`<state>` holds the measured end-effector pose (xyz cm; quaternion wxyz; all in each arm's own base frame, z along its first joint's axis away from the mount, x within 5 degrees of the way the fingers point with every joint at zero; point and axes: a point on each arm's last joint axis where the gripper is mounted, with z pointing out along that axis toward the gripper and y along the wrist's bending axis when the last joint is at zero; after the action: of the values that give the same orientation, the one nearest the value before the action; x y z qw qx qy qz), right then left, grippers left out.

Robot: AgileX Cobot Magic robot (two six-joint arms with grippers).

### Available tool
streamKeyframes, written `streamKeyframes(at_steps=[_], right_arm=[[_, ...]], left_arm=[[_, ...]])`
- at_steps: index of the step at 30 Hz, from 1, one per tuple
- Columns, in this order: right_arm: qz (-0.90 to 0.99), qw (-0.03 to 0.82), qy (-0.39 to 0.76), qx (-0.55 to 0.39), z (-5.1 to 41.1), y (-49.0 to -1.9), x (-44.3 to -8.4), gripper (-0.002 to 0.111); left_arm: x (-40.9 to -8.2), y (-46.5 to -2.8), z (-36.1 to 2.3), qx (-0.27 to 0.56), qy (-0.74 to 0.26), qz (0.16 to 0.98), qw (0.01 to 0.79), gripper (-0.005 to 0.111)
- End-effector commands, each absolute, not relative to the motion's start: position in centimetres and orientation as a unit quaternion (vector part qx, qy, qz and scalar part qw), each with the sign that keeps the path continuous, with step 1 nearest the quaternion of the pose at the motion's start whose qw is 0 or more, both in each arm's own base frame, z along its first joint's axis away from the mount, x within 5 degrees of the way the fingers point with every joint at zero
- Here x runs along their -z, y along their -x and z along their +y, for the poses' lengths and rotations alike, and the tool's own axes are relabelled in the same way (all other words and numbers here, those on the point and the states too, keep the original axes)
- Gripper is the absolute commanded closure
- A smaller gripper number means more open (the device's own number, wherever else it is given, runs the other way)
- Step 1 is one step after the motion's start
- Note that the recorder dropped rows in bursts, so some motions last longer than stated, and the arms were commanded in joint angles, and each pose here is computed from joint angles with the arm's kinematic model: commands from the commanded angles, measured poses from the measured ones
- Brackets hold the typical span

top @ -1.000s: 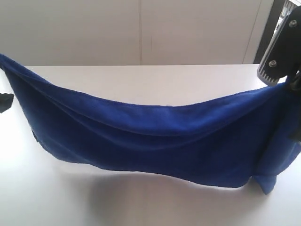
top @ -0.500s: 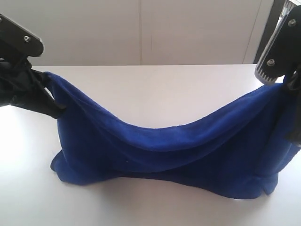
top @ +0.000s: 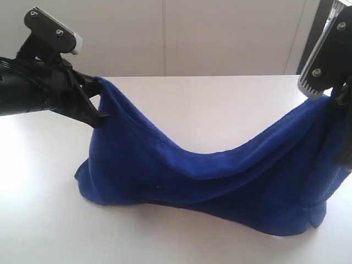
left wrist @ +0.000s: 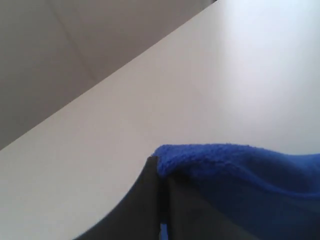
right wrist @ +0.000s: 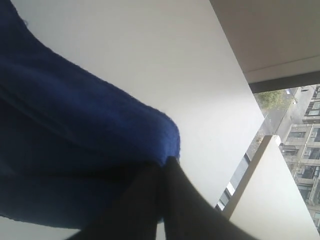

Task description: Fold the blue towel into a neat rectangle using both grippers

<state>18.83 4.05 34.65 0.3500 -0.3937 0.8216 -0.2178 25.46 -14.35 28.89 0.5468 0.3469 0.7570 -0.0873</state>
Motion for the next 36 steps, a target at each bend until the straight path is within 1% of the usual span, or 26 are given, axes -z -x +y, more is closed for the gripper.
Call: streamKeyframes(at_steps=[1,3,5,8,11,15,19,27,32,36], right_arm=[[0.819,0.359,0.391,0.216,4.0,-18.7,-34.8,0.108],[0.819,0.359,0.391,0.216,4.0,-18.7,-34.8,0.108],[0.819,0.360,0.391,0.216,4.0,-18.7,-34.8,0.108],[0.816,0.368,0.391,0.215,4.1,-18.8,-34.9,0.108],[0.816,0.369,0.390,0.214,4.1,-18.8,-34.9,0.108],[0.822,0.356,0.389,0.215,4.0,-18.7,-34.7,0.108],[0.824,0.353,0.386,0.217,3.8,-18.3,-34.9,0.108],[0.840,0.350,0.360,0.204,2.8,-15.8,-35.7,0.108],[0.851,0.334,0.356,0.194,2.6,-14.9,-35.6,0.108],[0.857,0.314,0.362,0.191,2.7,-14.5,-35.4,0.108]], left_arm=[[-30.1,-24.7,-15.1,0.244,-0.347,0.722,0.547,0.107],[-29.9,-24.4,-14.6,0.284,-0.370,0.727,0.504,0.107],[-29.3,-24.1,-13.5,0.293,-0.402,0.757,0.425,0.107],[-28.8,-24.0,-11.4,0.238,-0.426,0.809,0.326,0.107],[-29.0,-23.5,-9.9,0.195,-0.432,0.842,0.257,0.107],[-29.8,-22.1,-9.6,0.204,-0.446,0.848,0.203,0.107],[-30.9,-20.3,-9.4,0.221,-0.469,0.838,0.171,0.107],[-33.3,-16.8,-8.0,0.186,-0.463,0.848,0.177,0.107],[-34.2,-14.7,-7.6,0.191,-0.474,0.844,0.163,0.107],[-34.7,-14.0,-7.4,0.186,-0.476,0.840,0.180,0.107]])
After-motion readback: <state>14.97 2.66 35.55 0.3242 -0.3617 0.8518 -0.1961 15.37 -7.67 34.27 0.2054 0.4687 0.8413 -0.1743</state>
